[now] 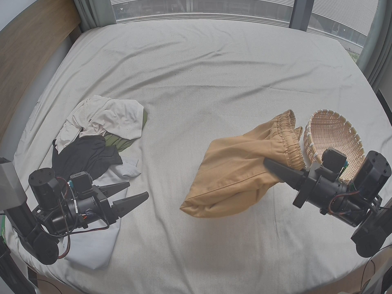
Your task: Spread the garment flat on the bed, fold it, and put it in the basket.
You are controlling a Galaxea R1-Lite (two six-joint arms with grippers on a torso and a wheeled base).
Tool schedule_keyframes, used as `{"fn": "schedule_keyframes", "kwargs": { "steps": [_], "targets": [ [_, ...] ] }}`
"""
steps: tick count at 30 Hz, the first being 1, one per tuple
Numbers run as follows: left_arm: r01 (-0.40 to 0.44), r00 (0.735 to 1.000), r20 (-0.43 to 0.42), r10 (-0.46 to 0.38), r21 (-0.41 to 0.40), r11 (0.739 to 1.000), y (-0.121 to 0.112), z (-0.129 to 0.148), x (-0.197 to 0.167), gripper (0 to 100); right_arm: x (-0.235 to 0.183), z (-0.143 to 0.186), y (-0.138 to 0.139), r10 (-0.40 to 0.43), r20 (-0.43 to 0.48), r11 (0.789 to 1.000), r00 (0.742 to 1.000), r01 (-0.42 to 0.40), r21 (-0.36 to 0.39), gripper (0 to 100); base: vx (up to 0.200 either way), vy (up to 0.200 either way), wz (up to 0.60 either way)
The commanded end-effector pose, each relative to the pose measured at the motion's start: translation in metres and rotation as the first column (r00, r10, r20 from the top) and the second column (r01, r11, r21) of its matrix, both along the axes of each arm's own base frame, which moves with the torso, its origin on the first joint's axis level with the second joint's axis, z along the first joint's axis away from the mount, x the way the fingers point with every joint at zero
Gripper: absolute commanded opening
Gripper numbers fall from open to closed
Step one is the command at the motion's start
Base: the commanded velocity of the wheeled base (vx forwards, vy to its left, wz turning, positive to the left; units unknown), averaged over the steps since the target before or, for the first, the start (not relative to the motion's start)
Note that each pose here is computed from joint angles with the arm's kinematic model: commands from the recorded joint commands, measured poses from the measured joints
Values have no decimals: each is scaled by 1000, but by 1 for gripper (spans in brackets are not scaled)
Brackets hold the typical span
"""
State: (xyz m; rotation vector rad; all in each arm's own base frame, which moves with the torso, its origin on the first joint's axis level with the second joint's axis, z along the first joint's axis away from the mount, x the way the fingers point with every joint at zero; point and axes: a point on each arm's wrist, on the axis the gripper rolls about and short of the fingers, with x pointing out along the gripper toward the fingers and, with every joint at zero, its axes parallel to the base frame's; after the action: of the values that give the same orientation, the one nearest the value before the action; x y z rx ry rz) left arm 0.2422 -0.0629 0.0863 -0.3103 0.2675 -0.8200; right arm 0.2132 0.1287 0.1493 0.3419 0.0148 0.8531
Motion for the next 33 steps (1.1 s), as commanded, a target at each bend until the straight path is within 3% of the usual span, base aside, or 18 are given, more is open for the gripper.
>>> {"fn": "schedule_keyframes", "kwargs": {
  "steps": [1, 8, 13, 19, 23, 27, 33],
  "targets": [
    [0, 1000, -1, 0, -1, 1000, 0, 0, 0, 100, 5, 15, -20, -82, 73, 997, 994, 82, 15, 0, 0, 0, 0],
    [0, 1000, -2, 0, 0, 1000, 0, -1, 0, 100, 13, 16, -37, -167, 127, 985, 978, 172, -29, 0, 0, 0, 0],
    [0, 1000, -2, 0, 0, 1000, 0, -1, 0, 100, 24, 18, -58, -259, 191, 958, 947, 277, -70, 0, 0, 0, 0],
    [0, 1000, -2, 0, 0, 1000, 0, -1, 0, 100, 33, 25, -76, -335, 225, 933, 915, 356, -56, 0, 0, 0, 0],
    [2, 1000, -3, -2, 1, 1000, 0, -1, 0, 100, 38, 28, -92, -398, 251, 902, 882, 426, -66, 0, 0, 0, 0],
    [2, 1000, -3, -2, 1, 1000, 0, -1, 0, 100, 42, 29, -101, -431, 260, 885, 864, 462, -66, 0, 0, 0, 0],
    [2, 1000, -5, -2, 1, 1000, 0, -1, 0, 100, 51, 23, -127, -510, 294, 819, 808, 561, -121, 0, 0, 0, 0]
  ]
}}
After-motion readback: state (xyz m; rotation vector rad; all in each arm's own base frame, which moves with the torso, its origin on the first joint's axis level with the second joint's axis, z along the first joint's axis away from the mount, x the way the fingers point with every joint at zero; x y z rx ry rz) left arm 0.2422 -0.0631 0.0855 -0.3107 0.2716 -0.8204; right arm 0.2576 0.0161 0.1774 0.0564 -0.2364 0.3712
